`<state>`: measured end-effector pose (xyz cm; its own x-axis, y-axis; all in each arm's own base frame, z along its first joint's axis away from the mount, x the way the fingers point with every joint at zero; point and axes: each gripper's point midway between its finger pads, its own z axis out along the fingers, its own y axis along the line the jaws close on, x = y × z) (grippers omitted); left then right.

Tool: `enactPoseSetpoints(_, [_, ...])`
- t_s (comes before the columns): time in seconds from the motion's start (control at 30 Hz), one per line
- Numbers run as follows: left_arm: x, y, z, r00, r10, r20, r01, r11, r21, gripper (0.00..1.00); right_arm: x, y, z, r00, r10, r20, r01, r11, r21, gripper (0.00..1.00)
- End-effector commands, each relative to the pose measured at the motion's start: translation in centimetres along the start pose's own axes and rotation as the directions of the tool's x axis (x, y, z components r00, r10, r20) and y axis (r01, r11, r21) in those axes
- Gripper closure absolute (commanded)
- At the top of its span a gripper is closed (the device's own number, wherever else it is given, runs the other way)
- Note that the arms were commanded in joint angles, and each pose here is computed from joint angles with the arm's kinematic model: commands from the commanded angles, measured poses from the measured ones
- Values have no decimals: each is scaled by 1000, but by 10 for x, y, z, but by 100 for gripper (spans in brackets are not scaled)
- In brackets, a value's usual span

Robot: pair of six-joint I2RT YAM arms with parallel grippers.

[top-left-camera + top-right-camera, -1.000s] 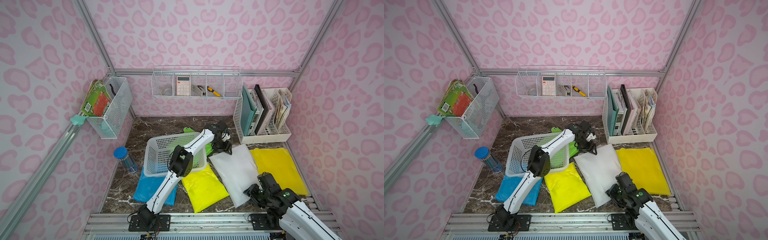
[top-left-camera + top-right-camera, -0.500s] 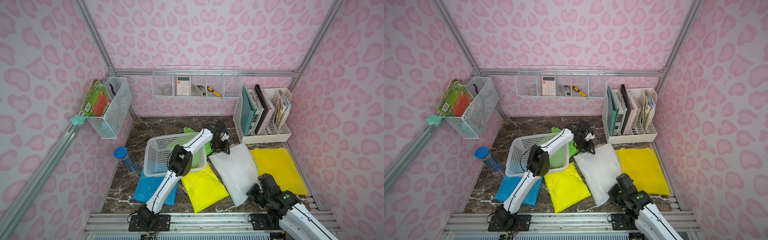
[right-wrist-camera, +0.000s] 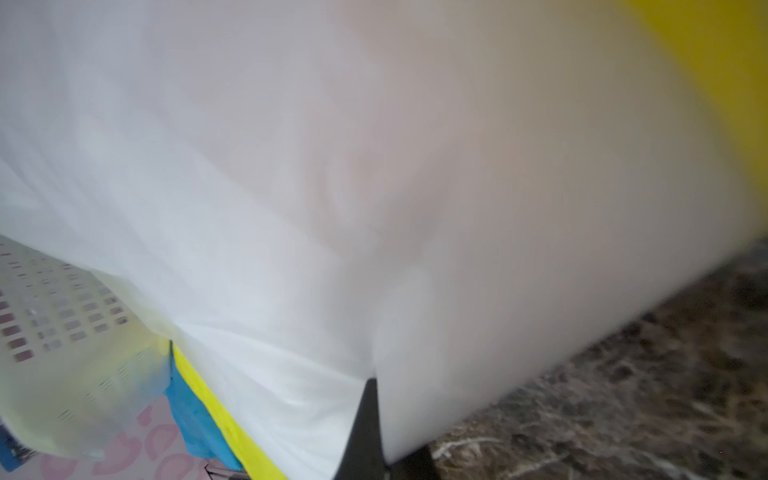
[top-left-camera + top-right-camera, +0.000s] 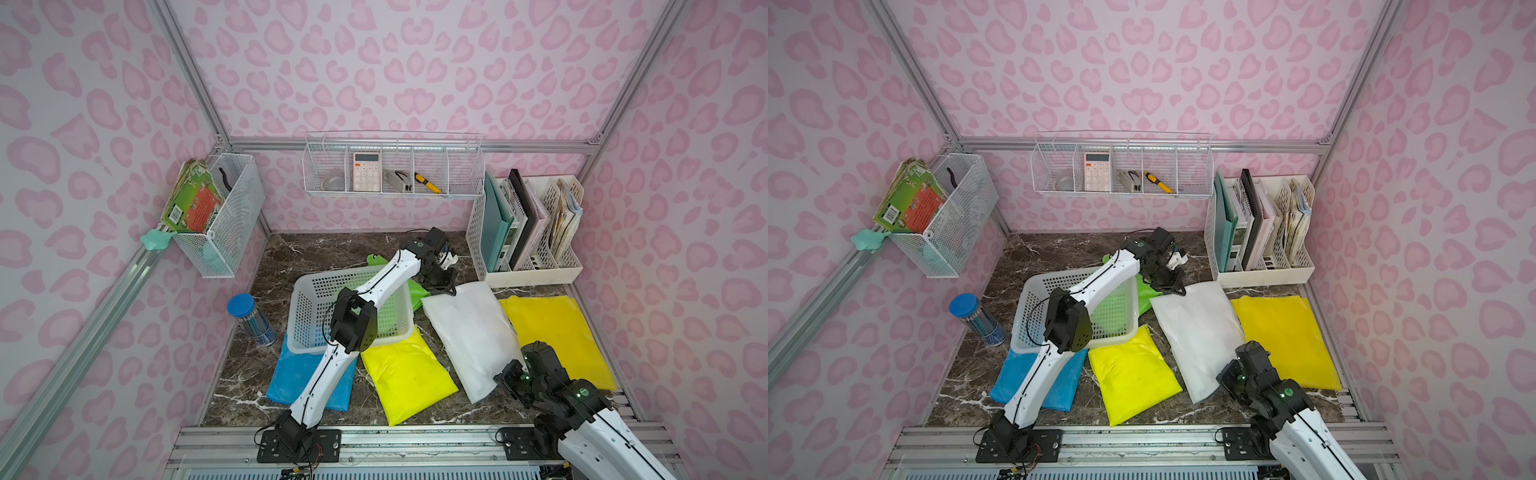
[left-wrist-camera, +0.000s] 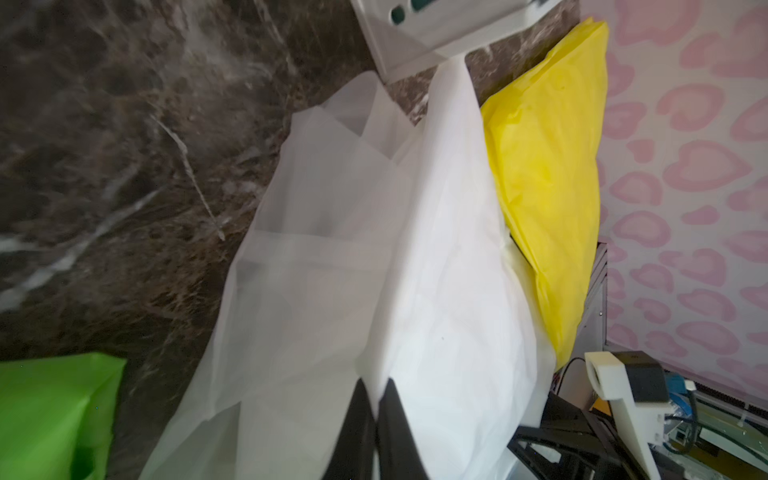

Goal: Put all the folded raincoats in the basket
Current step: Pick up the raincoat from the center of the board.

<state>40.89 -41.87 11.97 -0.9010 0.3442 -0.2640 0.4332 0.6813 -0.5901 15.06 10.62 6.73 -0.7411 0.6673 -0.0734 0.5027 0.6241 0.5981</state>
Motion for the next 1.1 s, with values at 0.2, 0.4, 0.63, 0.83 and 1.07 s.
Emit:
enactPoseSetpoints(0.2, [-10,-12,-71,995,-7,99,15,996,-84,100,-25,74,-49,992,-63,105,78,986,-149,100])
enactPoseSetpoints(0.4, [-7,-10,-69,997,-35,76,39,998,-54,100,-32,101,-77,983,-122,141,145,975,-168,100])
enactPoseSetpoints(0.63, [16,17,-8,991,-123,-57,122,992,-26,66,-19,57,-53,988,-129,83,135,988,-74,92])
enactPoseSetpoints(0.83, [31,34,13,989,-115,-97,106,990,-97,46,-17,5,-28,990,-98,100,95,995,34,52])
enactPoseSetpoints(1.07, [30,38,15,991,-101,-92,90,989,-116,45,-21,-28,-3,991,-49,126,37,995,89,39])
